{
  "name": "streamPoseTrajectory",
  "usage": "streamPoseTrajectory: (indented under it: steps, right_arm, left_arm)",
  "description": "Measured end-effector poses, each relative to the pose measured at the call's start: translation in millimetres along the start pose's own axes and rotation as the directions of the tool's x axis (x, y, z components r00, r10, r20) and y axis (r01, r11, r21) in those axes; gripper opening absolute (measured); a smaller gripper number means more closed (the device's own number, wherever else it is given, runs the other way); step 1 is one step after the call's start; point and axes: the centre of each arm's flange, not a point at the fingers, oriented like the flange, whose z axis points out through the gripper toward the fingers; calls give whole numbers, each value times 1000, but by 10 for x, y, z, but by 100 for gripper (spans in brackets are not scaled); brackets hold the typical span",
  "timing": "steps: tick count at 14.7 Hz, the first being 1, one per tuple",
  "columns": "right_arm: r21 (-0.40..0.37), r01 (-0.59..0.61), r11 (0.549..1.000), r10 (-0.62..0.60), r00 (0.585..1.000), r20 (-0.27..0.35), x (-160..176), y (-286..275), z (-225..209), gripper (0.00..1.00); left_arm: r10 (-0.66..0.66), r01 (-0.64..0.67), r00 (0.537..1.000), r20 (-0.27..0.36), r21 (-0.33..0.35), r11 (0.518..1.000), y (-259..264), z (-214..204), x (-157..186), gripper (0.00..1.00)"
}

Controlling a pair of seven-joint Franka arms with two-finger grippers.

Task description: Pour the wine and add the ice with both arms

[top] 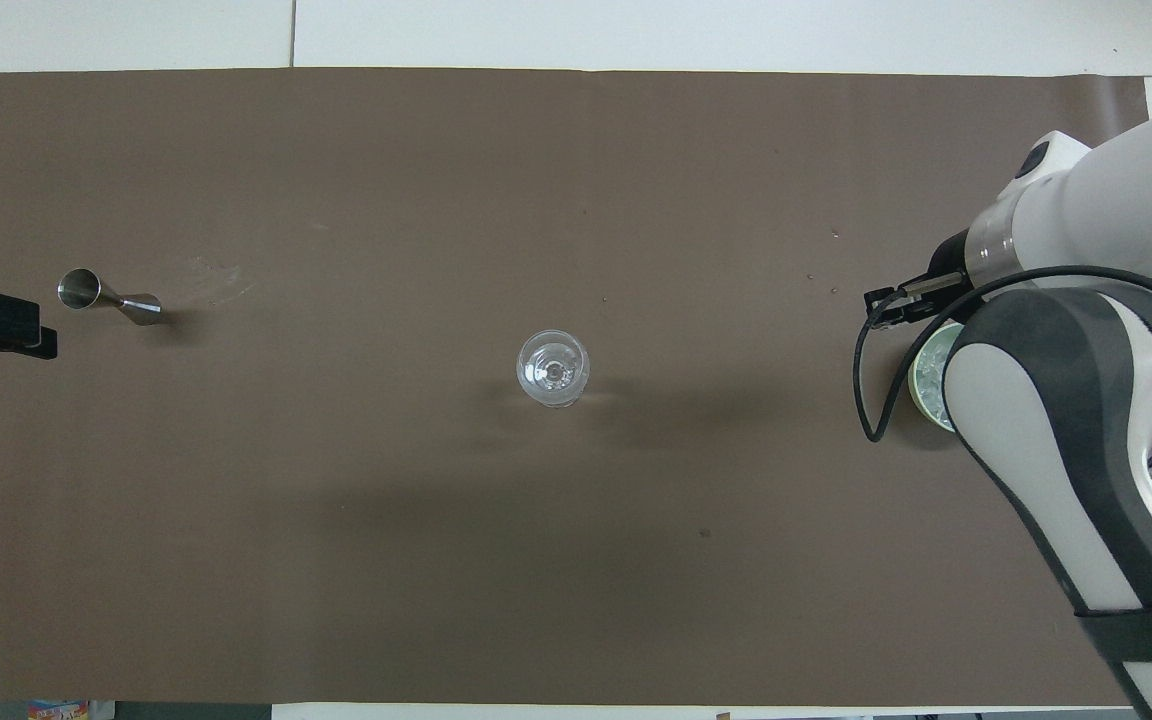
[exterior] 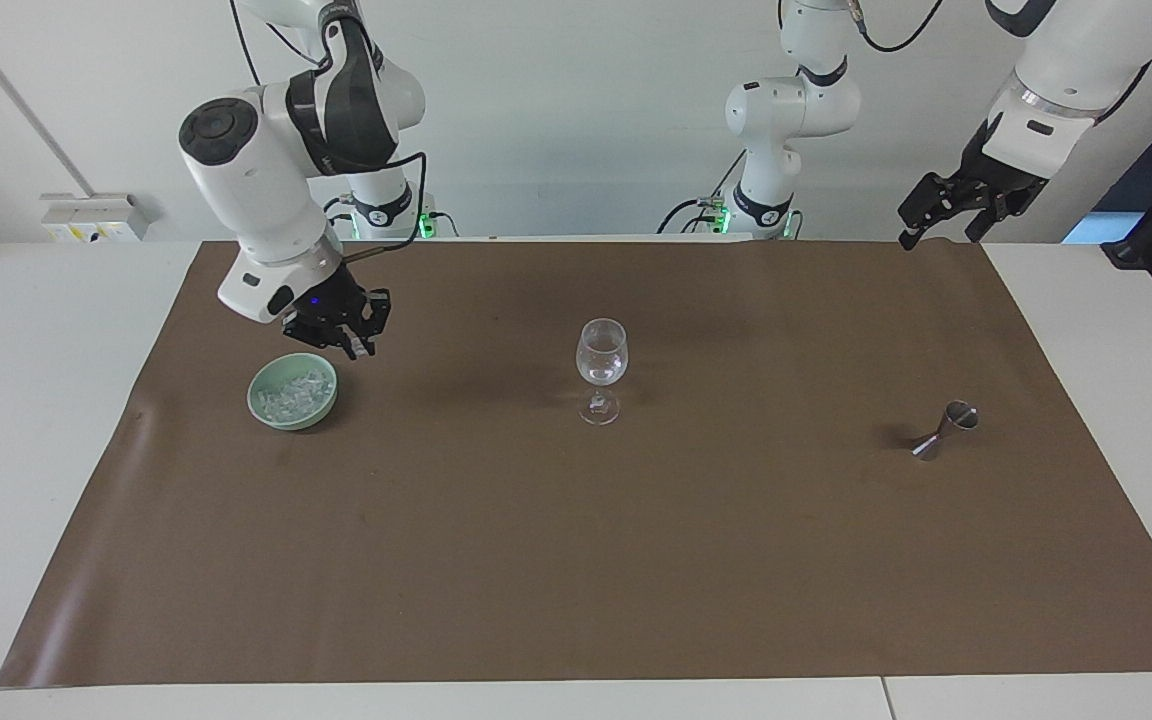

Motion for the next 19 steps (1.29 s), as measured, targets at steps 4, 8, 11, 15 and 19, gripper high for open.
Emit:
streamPoseTrajectory:
  steps: [4, 8, 11, 15, 19]
  right_arm:
    - [11, -84, 996, 84, 996, -20, 23, -939, -335, 21]
    - [20, -138, 990, 139, 990, -26, 34, -1662, -488, 21]
    - [-7, -175, 985, 175, 984, -17, -10, -2354, -231, 21]
    - [-34, -186, 982, 184, 982, -38, 52, -2902, 199, 21]
    - [-42, -177, 983, 174, 983, -60, 138, -2972, 369, 21]
  left_arm:
    - [24, -24, 999, 43, 2, 1000, -5, 37, -46, 100]
    - [35, -35, 998, 60, 2, 999, -4, 112, 8, 100]
    - [38, -38, 997, 62, 1, 999, -1, 143, 119, 100]
    - [63, -63, 997, 44, -2, 998, 5, 162, 268, 100]
    - [78, -78, 996, 43, -2, 997, 9, 157, 265, 100]
